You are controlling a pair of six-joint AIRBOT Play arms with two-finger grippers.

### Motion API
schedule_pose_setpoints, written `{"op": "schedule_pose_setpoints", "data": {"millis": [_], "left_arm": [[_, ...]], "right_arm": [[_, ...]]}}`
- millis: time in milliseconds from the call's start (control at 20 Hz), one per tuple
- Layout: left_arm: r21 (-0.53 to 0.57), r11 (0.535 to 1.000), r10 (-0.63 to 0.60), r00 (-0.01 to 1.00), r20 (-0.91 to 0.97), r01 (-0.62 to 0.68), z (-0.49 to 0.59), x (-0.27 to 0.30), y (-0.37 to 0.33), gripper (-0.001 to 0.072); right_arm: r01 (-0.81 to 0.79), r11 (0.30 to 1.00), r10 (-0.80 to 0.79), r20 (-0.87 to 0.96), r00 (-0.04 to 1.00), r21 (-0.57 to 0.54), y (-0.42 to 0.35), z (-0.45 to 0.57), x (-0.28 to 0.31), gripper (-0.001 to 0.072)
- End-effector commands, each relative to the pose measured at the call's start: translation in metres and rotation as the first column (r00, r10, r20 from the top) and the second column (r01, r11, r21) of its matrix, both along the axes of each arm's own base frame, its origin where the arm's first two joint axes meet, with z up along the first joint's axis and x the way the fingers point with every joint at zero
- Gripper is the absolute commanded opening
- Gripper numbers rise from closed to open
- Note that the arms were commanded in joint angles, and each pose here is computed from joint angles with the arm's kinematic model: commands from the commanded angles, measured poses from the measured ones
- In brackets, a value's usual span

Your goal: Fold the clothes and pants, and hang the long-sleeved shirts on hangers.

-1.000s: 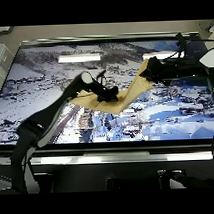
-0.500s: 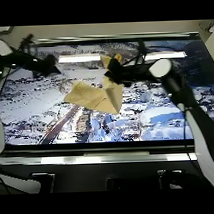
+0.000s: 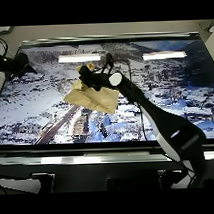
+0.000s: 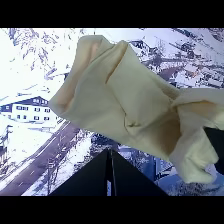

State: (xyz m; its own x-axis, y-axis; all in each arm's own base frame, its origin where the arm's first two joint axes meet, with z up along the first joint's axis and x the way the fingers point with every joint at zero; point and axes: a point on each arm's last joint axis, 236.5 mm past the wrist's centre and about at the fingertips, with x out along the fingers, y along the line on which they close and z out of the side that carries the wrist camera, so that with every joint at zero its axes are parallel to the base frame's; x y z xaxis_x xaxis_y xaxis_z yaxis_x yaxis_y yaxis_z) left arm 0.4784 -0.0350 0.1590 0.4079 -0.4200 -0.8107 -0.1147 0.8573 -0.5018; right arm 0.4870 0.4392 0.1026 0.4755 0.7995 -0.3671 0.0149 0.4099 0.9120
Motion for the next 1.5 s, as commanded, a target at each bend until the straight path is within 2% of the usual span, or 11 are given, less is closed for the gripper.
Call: {"op": "schedule_pose_setpoints", "data": {"millis": [0,200,250,350,500,650,900,950,1000,1150,1450], "left_arm": [[0.004,1.000,0.005,1.000,-0.004,-0.005,0.000,-0.002,0.005,0.0016],[0.004,1.000,0.005,1.000,-0.004,-0.005,0.000,-0.002,0.005,0.0016],[0.004,1.000,0.005,1.000,-0.004,-0.005,0.000,-0.002,0.005,0.0016],[0.004,1.000,0.005,1.000,-0.004,-0.005,0.000,-0.002,0.005,0.0016],[0.007,1.000,-0.002,1.000,0.000,0.002,0.000,-0.002,0.005,0.0016],[0.008,1.000,-0.005,1.000,0.001,0.005,0.000,-0.002,0.005,0.0016],[0.011,1.000,-0.011,1.000,0.004,0.011,0.000,-0.002,0.005,0.0016],[0.011,1.000,-0.011,1.000,0.004,0.011,0.000,-0.002,0.005,0.0016],[0.011,1.000,-0.010,1.000,0.003,0.010,0.000,-0.002,0.005,0.0016],[0.011,1.000,-0.010,1.000,0.003,0.010,0.000,-0.002,0.005,0.0017],[0.011,1.000,-0.012,1.000,0.003,0.012,0.000,-0.002,0.004,0.0017]], "right_arm": [[0.024,0.999,-0.023,-0.022,0.999,0.027,0.026,-0.026,0.014,0.0023],[0.081,0.997,-0.081,-0.028,0.996,0.009,0.027,-0.061,0.028,0.0035],[0.097,0.995,-0.096,-0.021,0.995,0.009,0.026,-0.063,0.032,0.0134],[0.127,0.992,-0.127,0.001,0.992,0.024,0.022,-0.056,0.039,0.0233],[0.125,0.992,-0.127,0.040,0.991,0.033,0.014,-0.033,0.043,0.0561],[0.051,0.999,-0.050,0.088,0.995,-0.008,-0.026,0.006,0.045,0.0561],[-0.122,0.958,0.133,0.023,0.991,-0.259,-0.185,0.004,0.040,0.0563],[-0.163,0.945,0.164,-0.020,0.986,-0.282,-0.212,-0.006,0.034,0.0579],[-0.195,0.935,0.184,-0.064,0.981,-0.295,-0.239,-0.018,0.027,0.0662],[-0.268,0.924,0.226,-0.176,0.958,-0.272,-0.276,-0.057,0.002,0.0666],[-0.263,0.949,0.224,-0.215,0.951,-0.175,-0.244,-0.130,-0.023,0.0683]]}}
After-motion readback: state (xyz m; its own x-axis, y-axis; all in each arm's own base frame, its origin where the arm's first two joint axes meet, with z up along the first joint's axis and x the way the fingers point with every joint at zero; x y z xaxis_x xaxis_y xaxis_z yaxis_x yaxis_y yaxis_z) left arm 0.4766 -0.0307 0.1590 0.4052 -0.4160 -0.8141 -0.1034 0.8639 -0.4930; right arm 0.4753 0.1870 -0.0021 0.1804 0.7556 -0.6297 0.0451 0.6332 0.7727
